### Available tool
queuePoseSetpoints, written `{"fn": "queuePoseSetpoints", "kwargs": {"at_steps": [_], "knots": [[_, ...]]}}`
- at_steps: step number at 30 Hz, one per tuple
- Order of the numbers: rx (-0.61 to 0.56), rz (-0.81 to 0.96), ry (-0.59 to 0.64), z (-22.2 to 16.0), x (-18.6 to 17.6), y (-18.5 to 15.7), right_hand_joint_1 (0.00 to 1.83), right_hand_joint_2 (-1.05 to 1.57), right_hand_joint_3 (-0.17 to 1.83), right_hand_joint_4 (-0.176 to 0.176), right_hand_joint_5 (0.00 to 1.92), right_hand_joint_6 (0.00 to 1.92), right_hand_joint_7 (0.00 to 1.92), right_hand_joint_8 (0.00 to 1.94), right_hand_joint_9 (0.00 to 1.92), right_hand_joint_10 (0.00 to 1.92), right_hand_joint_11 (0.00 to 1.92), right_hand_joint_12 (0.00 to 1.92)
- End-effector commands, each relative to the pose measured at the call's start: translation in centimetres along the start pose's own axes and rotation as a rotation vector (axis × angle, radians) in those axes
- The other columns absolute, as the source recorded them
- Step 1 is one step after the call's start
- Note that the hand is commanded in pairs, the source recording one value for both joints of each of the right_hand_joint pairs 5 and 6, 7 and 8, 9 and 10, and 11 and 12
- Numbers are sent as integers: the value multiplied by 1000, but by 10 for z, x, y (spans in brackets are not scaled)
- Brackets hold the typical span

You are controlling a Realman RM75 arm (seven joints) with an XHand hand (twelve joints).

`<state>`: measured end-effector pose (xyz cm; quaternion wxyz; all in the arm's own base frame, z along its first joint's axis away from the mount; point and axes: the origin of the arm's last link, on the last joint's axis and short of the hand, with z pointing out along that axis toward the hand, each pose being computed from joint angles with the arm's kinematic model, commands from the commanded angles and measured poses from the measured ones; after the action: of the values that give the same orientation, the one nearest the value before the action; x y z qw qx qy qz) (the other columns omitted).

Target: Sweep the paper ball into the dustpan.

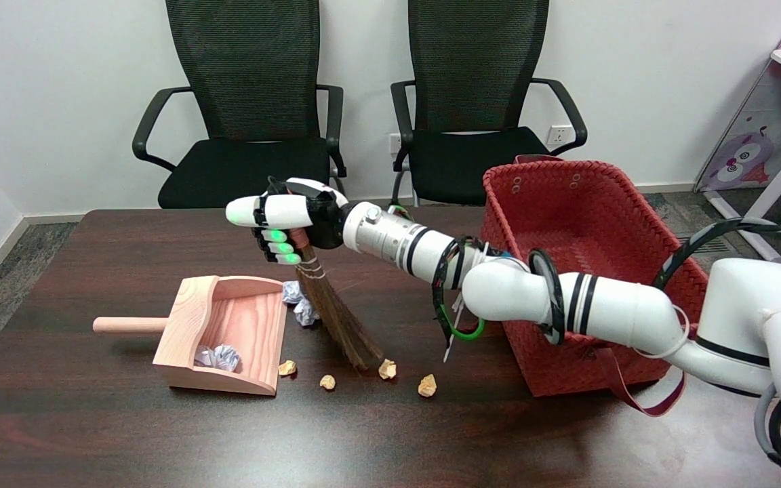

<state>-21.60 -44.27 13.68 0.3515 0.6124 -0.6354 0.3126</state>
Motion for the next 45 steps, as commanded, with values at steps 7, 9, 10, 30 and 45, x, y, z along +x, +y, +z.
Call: {"fn": "queuePoseSetpoints", "kwargs": {"at_steps": [7, 9, 10, 30, 45], "knots": [[31, 445, 8, 18, -29, -7, 985, 1571, 700, -5, 1920, 1920, 1920, 1920, 1920, 1920, 1920, 1920], [40, 474, 11, 23, -30, -11, 988, 1571, 701, -5, 1920, 1920, 1920, 1920, 1920, 1920, 1920, 1920], [49, 485, 14, 26, -31, -14, 988, 1571, 702, -6, 1920, 1920, 1920, 1920, 1920, 1920, 1920, 1920], [204, 570, 86, 10, 5, -56, 984, 1571, 783, -7, 1920, 1920, 1920, 1920, 1920, 1920, 1920, 1920], [348, 75, 235, -4, 45, -72, 993, 1571, 941, -4, 1920, 1920, 1920, 1920, 1920, 1920, 1920, 1920]]}}
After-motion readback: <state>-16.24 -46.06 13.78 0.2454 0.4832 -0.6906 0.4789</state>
